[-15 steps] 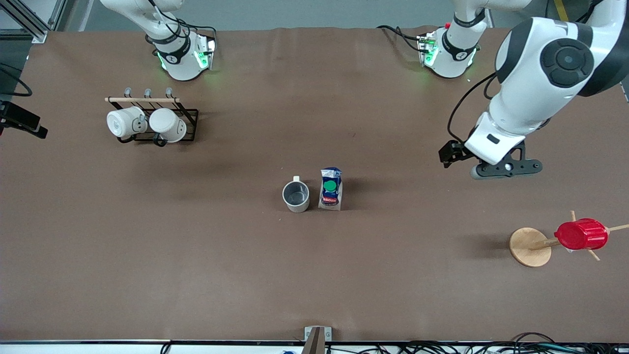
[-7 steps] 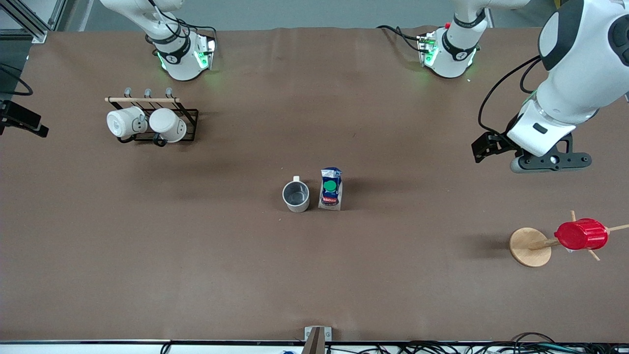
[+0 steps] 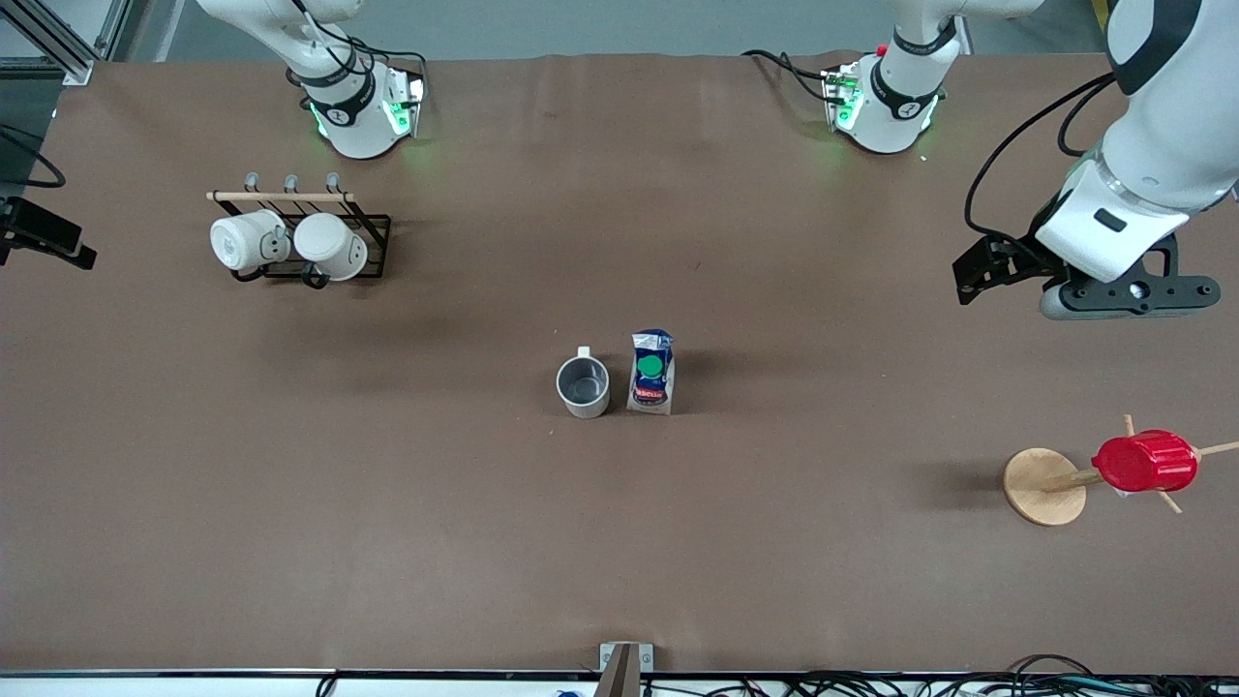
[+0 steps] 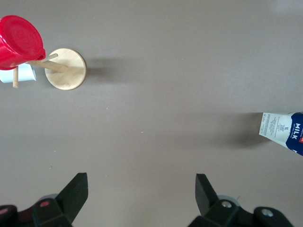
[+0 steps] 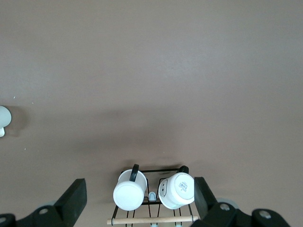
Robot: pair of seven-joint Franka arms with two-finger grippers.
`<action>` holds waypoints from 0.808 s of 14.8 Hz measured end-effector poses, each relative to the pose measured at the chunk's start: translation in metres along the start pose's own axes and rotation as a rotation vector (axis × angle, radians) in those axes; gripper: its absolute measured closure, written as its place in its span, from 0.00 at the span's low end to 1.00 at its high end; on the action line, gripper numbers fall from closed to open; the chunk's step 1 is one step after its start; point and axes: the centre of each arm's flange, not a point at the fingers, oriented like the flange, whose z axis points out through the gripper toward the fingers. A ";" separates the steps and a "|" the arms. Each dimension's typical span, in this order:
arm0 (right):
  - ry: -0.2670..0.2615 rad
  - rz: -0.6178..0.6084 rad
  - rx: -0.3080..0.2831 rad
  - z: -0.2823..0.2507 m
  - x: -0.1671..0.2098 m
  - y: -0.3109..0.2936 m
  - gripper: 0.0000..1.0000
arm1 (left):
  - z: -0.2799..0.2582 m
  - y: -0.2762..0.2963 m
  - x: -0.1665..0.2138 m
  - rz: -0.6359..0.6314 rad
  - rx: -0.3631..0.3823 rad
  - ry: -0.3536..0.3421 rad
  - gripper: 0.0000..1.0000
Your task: Place cup and milk on table
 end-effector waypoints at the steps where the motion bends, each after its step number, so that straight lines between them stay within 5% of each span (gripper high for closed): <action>1: 0.000 0.000 0.000 0.000 0.000 0.000 0.00 | 0.001 -0.001 0.000 -0.003 -0.010 -0.004 0.00; 12: -0.001 0.000 0.000 0.000 0.000 0.000 0.00 | 0.016 -0.037 0.005 -0.023 -0.039 -0.039 0.00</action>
